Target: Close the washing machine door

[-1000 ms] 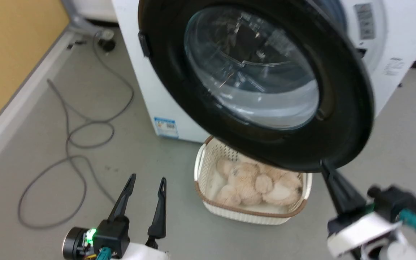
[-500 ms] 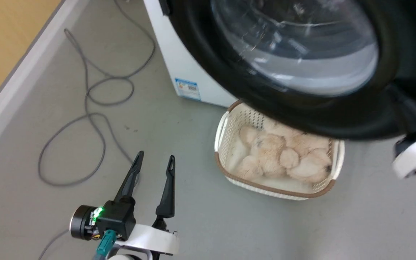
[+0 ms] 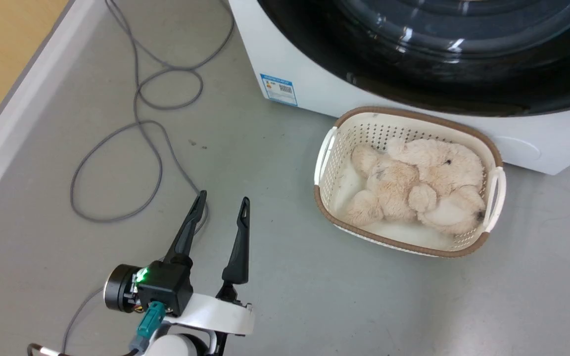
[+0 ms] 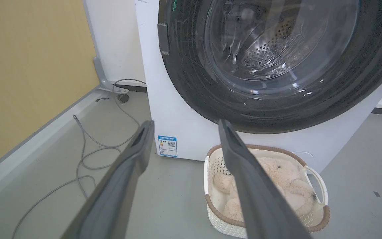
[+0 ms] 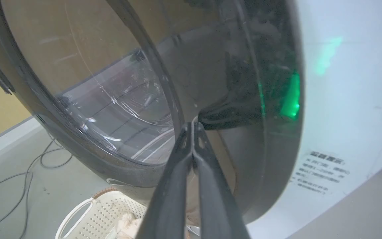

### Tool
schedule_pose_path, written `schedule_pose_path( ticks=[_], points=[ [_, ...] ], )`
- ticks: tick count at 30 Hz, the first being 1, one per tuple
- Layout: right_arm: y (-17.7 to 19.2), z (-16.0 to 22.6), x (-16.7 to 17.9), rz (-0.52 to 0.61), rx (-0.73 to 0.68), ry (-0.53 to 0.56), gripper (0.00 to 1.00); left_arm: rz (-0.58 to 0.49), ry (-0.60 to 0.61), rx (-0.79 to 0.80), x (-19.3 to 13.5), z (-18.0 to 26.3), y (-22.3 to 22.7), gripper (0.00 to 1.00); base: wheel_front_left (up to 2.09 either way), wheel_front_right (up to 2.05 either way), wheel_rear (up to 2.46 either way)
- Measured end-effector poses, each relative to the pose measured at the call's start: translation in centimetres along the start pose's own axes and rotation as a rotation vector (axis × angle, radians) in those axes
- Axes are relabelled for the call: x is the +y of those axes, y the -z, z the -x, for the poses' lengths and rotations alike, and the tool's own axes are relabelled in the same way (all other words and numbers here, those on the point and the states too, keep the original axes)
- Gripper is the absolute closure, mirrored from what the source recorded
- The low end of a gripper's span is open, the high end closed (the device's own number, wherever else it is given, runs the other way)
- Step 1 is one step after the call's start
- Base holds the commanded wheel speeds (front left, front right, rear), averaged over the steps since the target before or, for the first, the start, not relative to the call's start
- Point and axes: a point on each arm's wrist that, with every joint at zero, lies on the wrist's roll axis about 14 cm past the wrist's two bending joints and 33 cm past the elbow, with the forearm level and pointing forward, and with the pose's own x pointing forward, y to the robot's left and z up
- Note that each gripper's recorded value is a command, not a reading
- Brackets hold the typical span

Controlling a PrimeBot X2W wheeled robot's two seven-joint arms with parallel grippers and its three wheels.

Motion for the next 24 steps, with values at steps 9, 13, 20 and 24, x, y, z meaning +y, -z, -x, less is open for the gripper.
schedule_pose_path(
  ticks=[9, 13, 20, 24],
  points=[
    [1.5, -1.4, 0.4, -0.038, 0.04, 0.02, 1.0, 0.002, 0.0, 0.002, -0.1, -0.2, 0.1, 0.0, 0.0, 0.0, 0.0],
    [0.7, -0.8, 0.4, -0.036, 0.012, 0.027, 1.0, 0.005, 0.003, -0.013, -0.3, -0.2, -0.4, 0.0, 0.0, 0.0, 0.0],
    [-1.3, 2.4, 0.8, 0.001, -0.064, 0.016, 1.0, 0.018, 0.013, -0.062, -0.5, 0.1, -2.0, 0.0, 0.0, 0.0, 0.0],
    [-0.9, 6.0, 1.3, 0.009, -0.085, 0.0, 1.0, 0.031, 0.03, -0.088, -0.9, 0.6, -2.9, 0.0, 0.0, 0.0, 0.0]
  ],
)
